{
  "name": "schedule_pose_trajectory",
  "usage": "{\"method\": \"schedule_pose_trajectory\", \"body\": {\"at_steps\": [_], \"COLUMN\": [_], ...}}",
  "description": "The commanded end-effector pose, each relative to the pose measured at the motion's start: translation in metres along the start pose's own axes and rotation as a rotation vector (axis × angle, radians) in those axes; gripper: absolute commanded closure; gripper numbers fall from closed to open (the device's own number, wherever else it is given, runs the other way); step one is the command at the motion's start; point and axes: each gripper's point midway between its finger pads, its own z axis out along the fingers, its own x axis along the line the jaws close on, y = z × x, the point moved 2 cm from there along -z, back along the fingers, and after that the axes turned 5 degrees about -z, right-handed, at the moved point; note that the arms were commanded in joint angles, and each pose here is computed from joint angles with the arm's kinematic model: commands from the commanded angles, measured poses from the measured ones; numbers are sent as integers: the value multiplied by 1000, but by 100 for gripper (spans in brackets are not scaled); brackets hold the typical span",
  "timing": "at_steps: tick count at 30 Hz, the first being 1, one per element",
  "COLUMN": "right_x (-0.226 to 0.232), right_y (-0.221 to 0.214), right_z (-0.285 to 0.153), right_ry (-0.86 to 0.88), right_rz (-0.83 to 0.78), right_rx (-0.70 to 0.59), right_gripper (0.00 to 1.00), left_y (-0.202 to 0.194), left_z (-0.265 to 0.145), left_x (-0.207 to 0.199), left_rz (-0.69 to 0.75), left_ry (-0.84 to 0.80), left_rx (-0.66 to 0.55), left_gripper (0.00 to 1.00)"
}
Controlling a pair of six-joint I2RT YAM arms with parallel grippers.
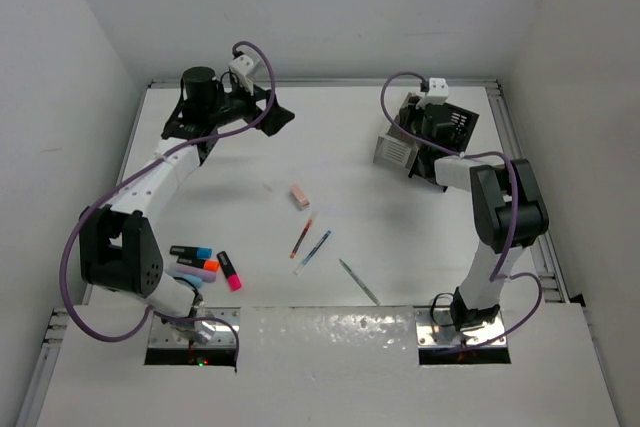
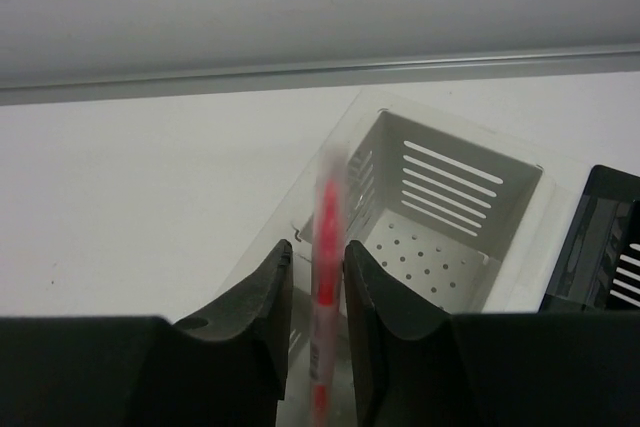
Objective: Sort the stationery into containers
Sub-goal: Place the pen in the storage box, then pick up the pen cap from the center of the board.
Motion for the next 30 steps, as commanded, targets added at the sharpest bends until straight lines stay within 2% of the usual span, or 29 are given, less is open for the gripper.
{"method": "schedule_pose_trajectory", "body": {"at_steps": [1, 9, 12, 15, 19, 24, 27, 28, 30], "right_x": [1, 1, 2, 7, 14, 20, 28, 36, 46], "right_y": [13, 11, 17, 28, 51, 106, 125, 124, 121], "right_z": [-4, -5, -9, -14, -23, -39, -50, -54, -63], "right_ry": [1, -2, 3, 32, 78, 107, 141, 162, 180], "right_rz": [11, 24, 25, 19, 13, -7, -36, -50, -89], "right_rx": [-45, -24, -39, -47, -66, -150, -143, -102, -44], "right_gripper": [73, 72, 67, 56, 48, 43, 41, 41, 67], "left_y": [16, 20, 20, 20, 21, 20, 21, 18, 18], "left_z": [0, 0, -1, -2, -3, -6, -9, -9, -12], "left_x": [7, 8, 9, 8, 8, 4, 2, 4, 5], "left_rz": [53, 72, 78, 80, 87, 95, 100, 92, 73], "left_ry": [13, 17, 21, 22, 22, 18, 19, 31, 50], "left_rx": [-48, -59, -59, -62, -69, -77, -85, -83, -84], "left_gripper": [0, 0, 0, 0, 0, 0, 0, 0, 0]}}
